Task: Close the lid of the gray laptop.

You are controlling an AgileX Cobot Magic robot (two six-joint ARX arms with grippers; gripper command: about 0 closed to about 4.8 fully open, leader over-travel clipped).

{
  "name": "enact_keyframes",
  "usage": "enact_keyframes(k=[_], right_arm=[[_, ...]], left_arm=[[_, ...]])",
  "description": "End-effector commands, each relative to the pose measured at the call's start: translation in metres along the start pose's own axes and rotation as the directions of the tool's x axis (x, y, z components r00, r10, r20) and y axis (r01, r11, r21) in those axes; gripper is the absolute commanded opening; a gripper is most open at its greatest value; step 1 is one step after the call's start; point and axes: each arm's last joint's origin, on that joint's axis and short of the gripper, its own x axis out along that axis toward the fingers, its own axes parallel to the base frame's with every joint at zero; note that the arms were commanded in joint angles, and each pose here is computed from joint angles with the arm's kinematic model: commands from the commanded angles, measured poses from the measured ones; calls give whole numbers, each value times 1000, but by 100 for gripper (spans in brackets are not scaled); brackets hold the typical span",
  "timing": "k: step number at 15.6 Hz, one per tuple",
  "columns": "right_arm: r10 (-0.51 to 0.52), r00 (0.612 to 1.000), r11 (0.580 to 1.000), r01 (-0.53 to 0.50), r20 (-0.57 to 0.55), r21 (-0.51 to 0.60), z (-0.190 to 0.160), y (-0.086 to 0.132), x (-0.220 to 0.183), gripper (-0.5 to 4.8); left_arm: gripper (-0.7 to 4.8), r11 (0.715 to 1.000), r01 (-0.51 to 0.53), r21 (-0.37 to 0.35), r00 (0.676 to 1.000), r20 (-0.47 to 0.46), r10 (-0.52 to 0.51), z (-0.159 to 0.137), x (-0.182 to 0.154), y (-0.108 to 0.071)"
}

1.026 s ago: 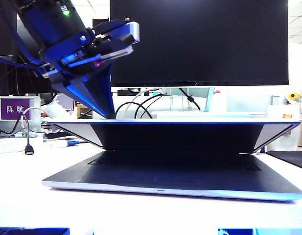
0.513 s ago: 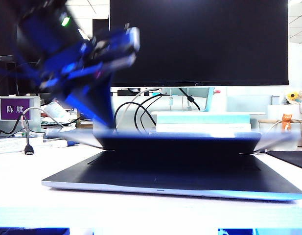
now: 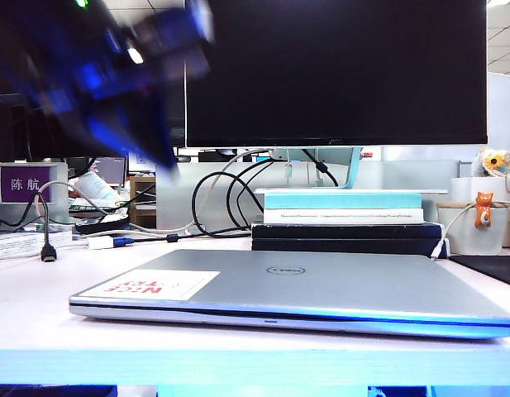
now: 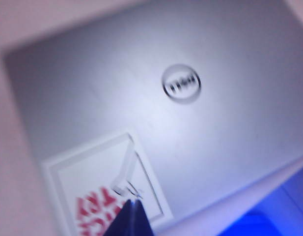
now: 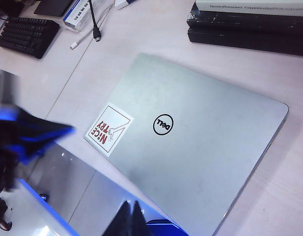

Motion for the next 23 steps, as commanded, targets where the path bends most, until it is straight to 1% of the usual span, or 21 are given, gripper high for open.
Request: enact_keyframes(k=[1,2,3,4,5,6,7,9,11,12,13,14,15,16,17,18,19,20,21,22,23], right_arm=[[9,1000,999,-9,7,-38,1,1,-1,-6],[9,1000,999,-8,9,-40,1,1,-1,-6],[9,1000,999,-9,9,-40,1,1,-1,-6],[8,1000,999,-8,14,-47,0,3,-3,-6],[7,1000,998,-6,24,-64,-1,6,-5,-6],[7,999,996,-4,35,-89,-2,8,-8,-6],[4,998,993,3,57,-120,-3,12,-12,-6],[2,994,985,17,108,-174,-6,21,-21,-6],[3,989,974,31,151,-225,-9,29,-28,-6],[2,982,965,48,188,-259,-13,33,-32,-6],[-11,972,952,81,234,-294,-21,37,-36,-6],[-47,962,949,127,269,-289,-28,38,-38,-6],[-100,943,945,189,316,-266,-36,39,-40,-6],[-131,923,941,230,361,-247,-42,39,-42,-6],[-151,886,933,275,439,-234,-52,40,-43,-6],[-176,849,922,320,498,-220,-61,40,-43,-6],[-189,828,914,344,528,-213,-67,39,-43,-6],[-207,802,908,371,561,-195,-76,37,-42,-6],[-227,774,903,395,591,-170,-82,35,-41,-6],[-244,717,896,424,653,-131,-92,32,-39,-6],[-221,678,906,409,701,-109,-98,30,-37,-6]], left_arm=[[-5,997,-53,49,963,267,38,16,-59,10],[-5,993,-103,51,942,324,81,16,-77,18],[-5,990,-137,30,925,362,117,13,-96,29],[-5,985,-170,-2,914,374,159,7,-110,40],[-5,982,-187,-30,894,410,182,1,-124,52],[-5,985,-165,-44,878,449,167,-5,-132,59],[-5,983,-167,-78,853,489,184,-17,-141,70],[-6,960,-239,-149,822,495,281,-37,-149,83],[-5,957,-235,-169,813,506,289,-48,-151,88],[-5,949,-248,-194,810,496,313,-55,-149,91],[-5,937,-274,-215,803,485,346,-61,-148,93],[-5,934,-281,-221,797,489,355,-65,-148,93],[-5,928,-295,-227,781,501,372,-68,-150,91],[-5,926,-302,-228,766,520,378,-72,-153,89],[-5,922,-311,-231,744,544,387,-78,-155,86],[-5,911,-320,-260,727,549,412,-84,-155,84],[-5,906,-322,-275,721,549,423,-89,-154,84],[-5,900,-303,-313,703,564,433,-94,-152,82],[-5,900,-299,-318,685,585,434,-98,-152,81],[-5,893,-287,-346,659,605,447,-104,-152,79],[-5,892,-278,-358,654,610,448,-108,-149,79]])
